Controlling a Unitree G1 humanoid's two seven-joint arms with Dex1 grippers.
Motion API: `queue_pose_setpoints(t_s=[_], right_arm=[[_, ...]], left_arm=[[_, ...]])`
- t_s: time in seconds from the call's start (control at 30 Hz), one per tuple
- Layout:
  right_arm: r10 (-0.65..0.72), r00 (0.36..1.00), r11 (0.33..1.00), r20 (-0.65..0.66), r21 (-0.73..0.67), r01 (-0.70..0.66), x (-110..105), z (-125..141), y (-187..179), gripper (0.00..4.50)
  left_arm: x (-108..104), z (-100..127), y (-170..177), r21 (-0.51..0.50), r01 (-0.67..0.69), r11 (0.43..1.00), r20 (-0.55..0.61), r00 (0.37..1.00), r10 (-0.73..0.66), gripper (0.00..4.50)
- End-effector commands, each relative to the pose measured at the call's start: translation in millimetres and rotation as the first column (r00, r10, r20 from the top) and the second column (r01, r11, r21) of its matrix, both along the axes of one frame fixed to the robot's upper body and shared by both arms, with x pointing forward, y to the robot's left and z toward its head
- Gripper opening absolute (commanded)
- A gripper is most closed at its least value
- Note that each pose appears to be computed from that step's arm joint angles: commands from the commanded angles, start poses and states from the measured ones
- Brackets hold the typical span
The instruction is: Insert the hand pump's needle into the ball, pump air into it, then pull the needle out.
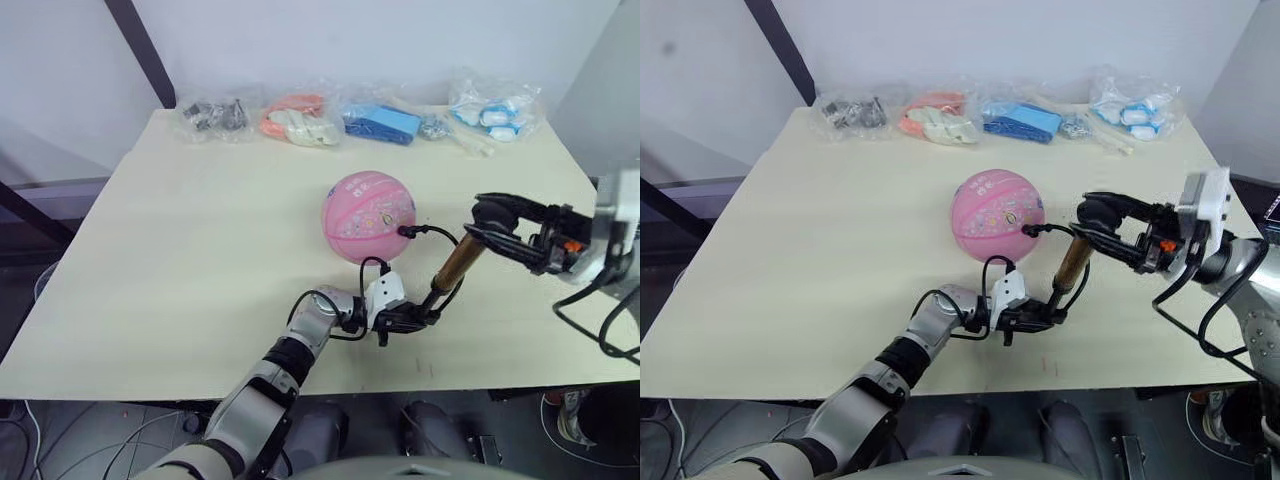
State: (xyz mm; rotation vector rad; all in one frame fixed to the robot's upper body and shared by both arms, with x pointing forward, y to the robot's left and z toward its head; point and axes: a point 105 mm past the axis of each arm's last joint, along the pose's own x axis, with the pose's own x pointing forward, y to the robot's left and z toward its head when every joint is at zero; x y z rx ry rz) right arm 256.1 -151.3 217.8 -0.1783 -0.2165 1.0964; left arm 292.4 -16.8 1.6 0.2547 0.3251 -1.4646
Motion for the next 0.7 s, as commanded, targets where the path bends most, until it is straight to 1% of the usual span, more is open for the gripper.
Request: queue_pose_setpoints(t_s=[0.03, 0.1, 0.2, 0.27, 0.5, 0.53, 0.7], right_arm=[[0.009, 0.997, 0.996, -0.075, -0.089, -0.016, -0.5, -38.0, 12.0, 1.91], [0.000, 0.996, 0.995, -0.090, -0.097, -0.008, -0.6, -48.0, 14.6, 1.91], [-0.004, 0.992, 0.990, -0.126, -0.142, -0.014, -4.9, -71.8, 17.8, 1.91], [-0.007, 0.991, 0.992, -0.136, -0.127, -0.010, -5.7, -76.8, 18.9, 1.91], [-0.007, 0.993, 0.983, -0.120, -0.182, -0.015, -6.9, -88.5, 19.4, 1.91], [-0.004, 0.994, 0.985, -0.112, -0.174, -0.016, -6.9, -85.1, 18.8, 1.91], [-0.003, 0.999, 0.993, -0.034, -0.115, -0.001, -3.8, -49.9, 6.3, 1.91]], left_arm=[[-12.4, -32.0, 13.3, 0.090, -0.025, 0.996, -0.104, 0.994, 0.035, 1.08], [-12.4, -31.2, 12.4, 0.087, -0.024, 0.996, -0.101, 0.994, 0.033, 1.08], [-13.2, -28.7, 10.9, 0.080, -0.013, 0.997, -0.098, 0.995, 0.021, 1.08], [-12.5, -26.8, 10.1, 0.075, -0.011, 0.997, -0.096, 0.995, 0.019, 1.08], [-13.8, -22.8, 5.0, 0.062, 0.013, 0.998, -0.094, 0.996, -0.007, 1.08], [-13.7, -22.8, 4.5, 0.061, 0.013, 0.998, -0.095, 0.995, -0.007, 1.08], [-16.5, -26.4, 5.1, 0.070, 0.019, 0.997, -0.106, 0.994, -0.012, 1.08]])
